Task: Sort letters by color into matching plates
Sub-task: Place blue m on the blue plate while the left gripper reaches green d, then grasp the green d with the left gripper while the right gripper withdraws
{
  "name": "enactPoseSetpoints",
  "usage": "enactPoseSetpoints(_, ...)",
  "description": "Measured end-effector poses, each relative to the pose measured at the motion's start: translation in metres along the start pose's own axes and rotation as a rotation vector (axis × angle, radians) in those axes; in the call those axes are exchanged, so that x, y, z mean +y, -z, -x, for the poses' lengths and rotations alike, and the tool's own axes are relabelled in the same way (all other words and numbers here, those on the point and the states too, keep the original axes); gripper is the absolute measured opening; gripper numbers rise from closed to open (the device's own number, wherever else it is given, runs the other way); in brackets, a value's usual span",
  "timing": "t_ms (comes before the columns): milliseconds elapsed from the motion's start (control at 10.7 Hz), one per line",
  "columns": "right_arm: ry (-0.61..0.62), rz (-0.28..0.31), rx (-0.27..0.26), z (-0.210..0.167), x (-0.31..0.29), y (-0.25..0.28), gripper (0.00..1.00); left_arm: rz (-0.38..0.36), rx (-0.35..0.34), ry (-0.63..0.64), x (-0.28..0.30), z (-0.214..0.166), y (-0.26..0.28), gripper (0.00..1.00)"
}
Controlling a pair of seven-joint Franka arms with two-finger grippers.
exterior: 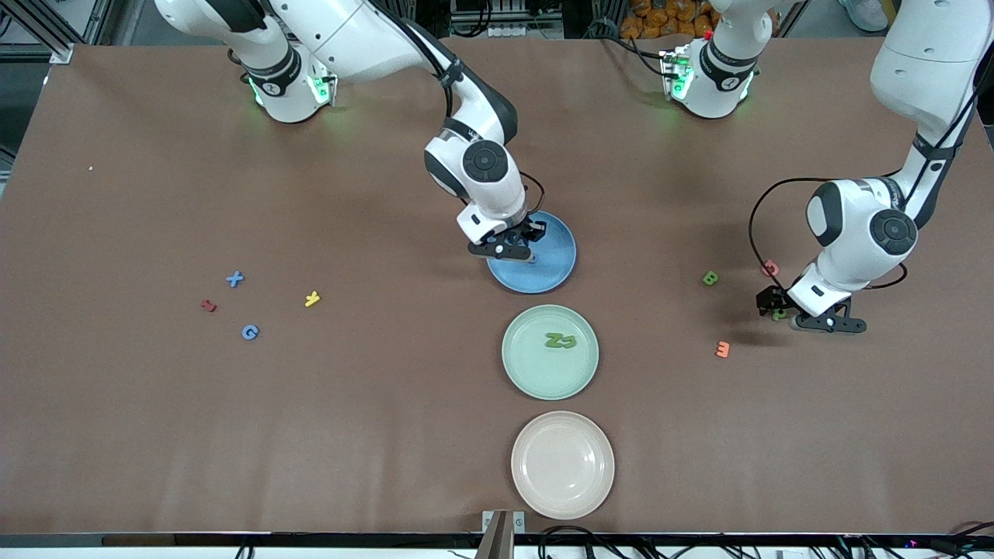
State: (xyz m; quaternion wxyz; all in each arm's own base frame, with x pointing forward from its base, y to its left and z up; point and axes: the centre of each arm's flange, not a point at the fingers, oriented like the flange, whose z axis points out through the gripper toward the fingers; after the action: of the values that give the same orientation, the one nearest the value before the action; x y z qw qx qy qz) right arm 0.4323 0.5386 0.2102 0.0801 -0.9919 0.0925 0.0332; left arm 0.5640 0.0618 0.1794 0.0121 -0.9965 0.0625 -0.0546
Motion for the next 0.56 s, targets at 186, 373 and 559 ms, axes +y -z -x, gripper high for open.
enactPoseSetpoints(186,0.012,0.044,-0.011,-0.013,0.007,0.005,0.67,0.003,-0.004,-0.01,0.002,0.001,-0.003,0.94)
enactPoseSetpoints(373,0.029,0.123,-0.049,-0.046,0.035,0.026,0.93,0.005,-0.007,-0.024,0.002,0.001,-0.004,0.85)
enactPoseSetpoints(559,-0.016,0.148,-0.047,-0.093,0.084,0.062,1.0,0.006,-0.009,-0.027,0.003,0.001,-0.006,0.7)
